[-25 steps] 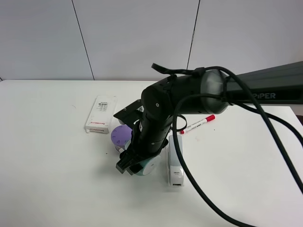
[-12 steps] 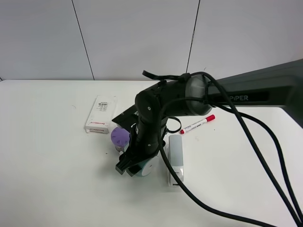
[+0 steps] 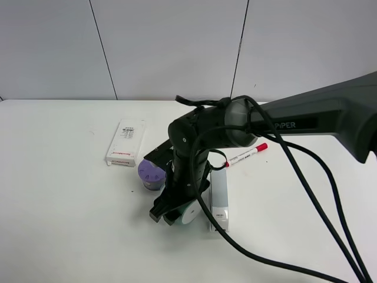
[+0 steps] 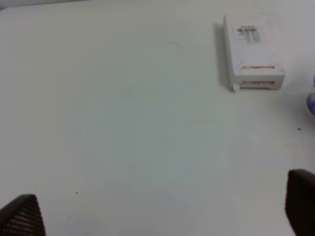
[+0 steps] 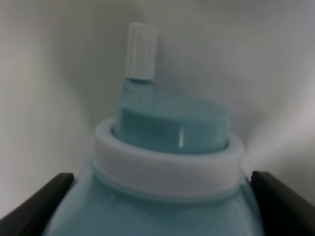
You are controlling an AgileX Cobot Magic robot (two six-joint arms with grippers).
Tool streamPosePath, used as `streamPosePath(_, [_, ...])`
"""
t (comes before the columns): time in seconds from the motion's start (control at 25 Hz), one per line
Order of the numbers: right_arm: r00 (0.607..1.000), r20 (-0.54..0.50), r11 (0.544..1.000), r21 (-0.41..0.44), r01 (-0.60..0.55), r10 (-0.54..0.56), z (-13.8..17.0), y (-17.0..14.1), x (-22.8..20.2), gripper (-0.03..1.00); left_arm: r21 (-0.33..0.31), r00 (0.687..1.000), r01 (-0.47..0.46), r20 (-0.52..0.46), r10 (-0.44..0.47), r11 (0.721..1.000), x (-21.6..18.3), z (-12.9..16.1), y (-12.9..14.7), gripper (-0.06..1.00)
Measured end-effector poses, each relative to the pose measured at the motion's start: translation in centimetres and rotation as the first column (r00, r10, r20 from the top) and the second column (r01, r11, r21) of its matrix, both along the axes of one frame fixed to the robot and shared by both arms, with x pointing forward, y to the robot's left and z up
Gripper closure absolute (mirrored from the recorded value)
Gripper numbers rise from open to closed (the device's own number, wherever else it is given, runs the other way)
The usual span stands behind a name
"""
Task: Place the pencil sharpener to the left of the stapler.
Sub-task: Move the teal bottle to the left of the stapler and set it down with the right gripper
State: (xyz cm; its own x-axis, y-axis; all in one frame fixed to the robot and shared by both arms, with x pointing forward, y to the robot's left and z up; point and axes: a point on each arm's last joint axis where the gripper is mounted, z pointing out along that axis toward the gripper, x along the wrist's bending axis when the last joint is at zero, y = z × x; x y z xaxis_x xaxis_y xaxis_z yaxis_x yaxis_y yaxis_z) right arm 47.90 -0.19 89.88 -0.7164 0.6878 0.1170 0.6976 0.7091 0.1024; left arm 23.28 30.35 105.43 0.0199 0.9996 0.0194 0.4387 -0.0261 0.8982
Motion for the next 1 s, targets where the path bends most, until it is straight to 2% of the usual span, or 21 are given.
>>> streamPosePath(0.2, [1.0,0.005,1.0,-0.001,0.022,-0.022,0.0,-0.6,0.8,0.28,0.0,1.0,0.0,0.0,0.0,1.0,0.0,0.0,0.0,-0.05])
streamPosePath(0.4, [0.999,0.045,0.999,0.035,0.028,-0.029,0.0,-0.3,1.2,0.28,0.0,1.0,0.0,0.0,0.0,1.0,0.0,0.0,0.0,-0.05])
streamPosePath(0.64, [0.999,0.026,0.999,0.015,0.03,-0.03,-1.2,-0.3,1.3,0.28,0.0,1.0,0.0,0.0,0.0,1.0,0.0,0.0,0.0,-0.05])
streamPosePath(1.0, [0.999,0.025,0.999,0.014,0.03,-0.03,-1.3,-0.3,1.3,0.28,0.0,1.0,0.0,0.0,0.0,1.0,0.0,0.0,0.0,-0.05])
